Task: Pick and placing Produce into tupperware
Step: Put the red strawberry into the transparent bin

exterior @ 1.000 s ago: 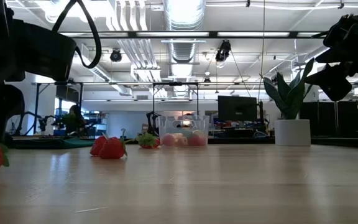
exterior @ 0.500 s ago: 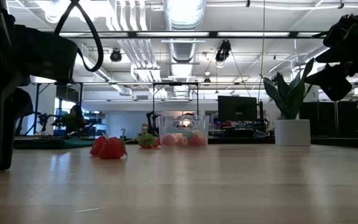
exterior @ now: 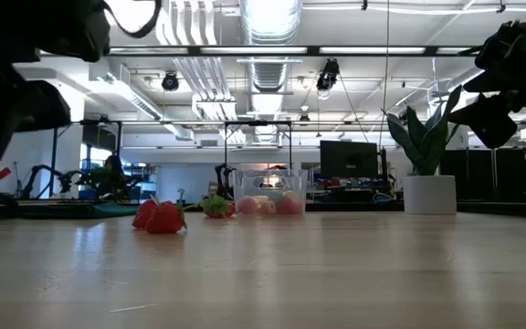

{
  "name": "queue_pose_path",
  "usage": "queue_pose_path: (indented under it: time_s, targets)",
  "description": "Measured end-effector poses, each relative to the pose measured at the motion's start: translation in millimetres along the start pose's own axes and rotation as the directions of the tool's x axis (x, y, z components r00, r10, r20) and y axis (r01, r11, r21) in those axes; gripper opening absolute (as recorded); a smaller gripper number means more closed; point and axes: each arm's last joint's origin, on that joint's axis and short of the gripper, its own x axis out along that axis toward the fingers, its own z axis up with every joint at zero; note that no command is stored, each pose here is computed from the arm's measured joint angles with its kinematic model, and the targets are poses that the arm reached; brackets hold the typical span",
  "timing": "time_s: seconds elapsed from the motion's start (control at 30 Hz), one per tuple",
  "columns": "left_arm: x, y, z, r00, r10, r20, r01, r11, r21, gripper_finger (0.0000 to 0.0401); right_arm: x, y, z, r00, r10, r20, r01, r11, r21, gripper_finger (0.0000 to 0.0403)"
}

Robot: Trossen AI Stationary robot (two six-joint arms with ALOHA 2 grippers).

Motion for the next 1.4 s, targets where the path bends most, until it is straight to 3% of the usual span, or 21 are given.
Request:
queue_pose_path:
  time_s: [0.07,0.13,0.2,0.33,0.47,0.57,0.63,0.7,0.77,0.93,1.03,1.4]
  targets:
    - [-8.7,2.5,0.8,1.0,0.014,0.001,-0.014,0.99,-0.137,0.0139,0.0,0.0,0.0,1.0,0.0,0.0,0.0,1.0,0.0,0.0233]
    - [-17.3,6.7,-2.7,0.999,0.045,-0.014,-0.047,0.948,-0.314,0.0139,0.0,0.0,0.0,1.0,0.0,0.0,0.0,1.0,0.0,0.0233]
    - [-19.7,5.0,-11.9,0.997,0.06,-0.042,-0.072,0.903,-0.423,0.0139,0.0,0.0,0.0,1.0,0.0,0.0,0.0,1.0,0.0,0.0233]
    - [-19.5,-12.8,-36.2,0.996,0.022,-0.086,-0.058,0.894,-0.445,0.0139,0.2,-0.1,-0.2,1.0,-0.002,-0.002,0.002,1.0,0.0,0.0233]
    - [-11.6,-20.0,-53.0,0.988,0.027,-0.155,-0.104,0.848,-0.519,0.0139,0.2,-0.1,-0.1,1.0,-0.002,-0.002,0.002,1.0,0.0,0.0233]
    - [-15.4,-30.1,-51.6,0.994,-0.008,-0.11,-0.039,0.907,-0.419,0.0139,0.2,-0.1,-0.2,1.0,-0.002,-0.003,0.002,1.0,0.0,0.0233]
    - [-18.2,-35.2,-50.0,0.996,-0.015,-0.091,-0.008,0.97,-0.241,0.0139,0.2,-0.1,-0.2,1.0,-0.002,-0.003,0.002,1.0,0.0,0.0233]
    - [-19.7,-39.0,-49.6,0.996,-0.02,-0.088,0.016,0.999,-0.049,0.0139,0.2,-0.1,-0.2,1.0,-0.002,-0.003,0.002,1.0,0.0,0.0233]
    - [-18.5,-39.7,-50.3,0.994,-0.023,-0.105,0.031,0.996,0.078,0.0139,0.3,-0.1,-0.3,1.0,-0.002,-0.004,0.002,1.0,0.0,0.0233]
    - [-2.5,-35.7,-54.5,0.988,0.026,-0.154,0.014,0.967,0.255,0.0159,0.5,-0.2,-0.4,1.0,-0.004,-0.006,0.004,1.0,-0.001,0.0233]
    - [5.9,-33.9,-55.9,0.983,0.065,-0.174,-0.009,0.954,0.301,0.0183,0.5,-0.2,-0.4,1.0,-0.004,-0.006,0.004,1.0,-0.001,0.0233]
    - [9.8,-31.5,-56.3,0.978,0.093,-0.187,-0.039,0.961,0.274,0.0266,0.5,-0.2,-0.4,1.0,-0.004,-0.006,0.004,1.0,0.0,0.0233]
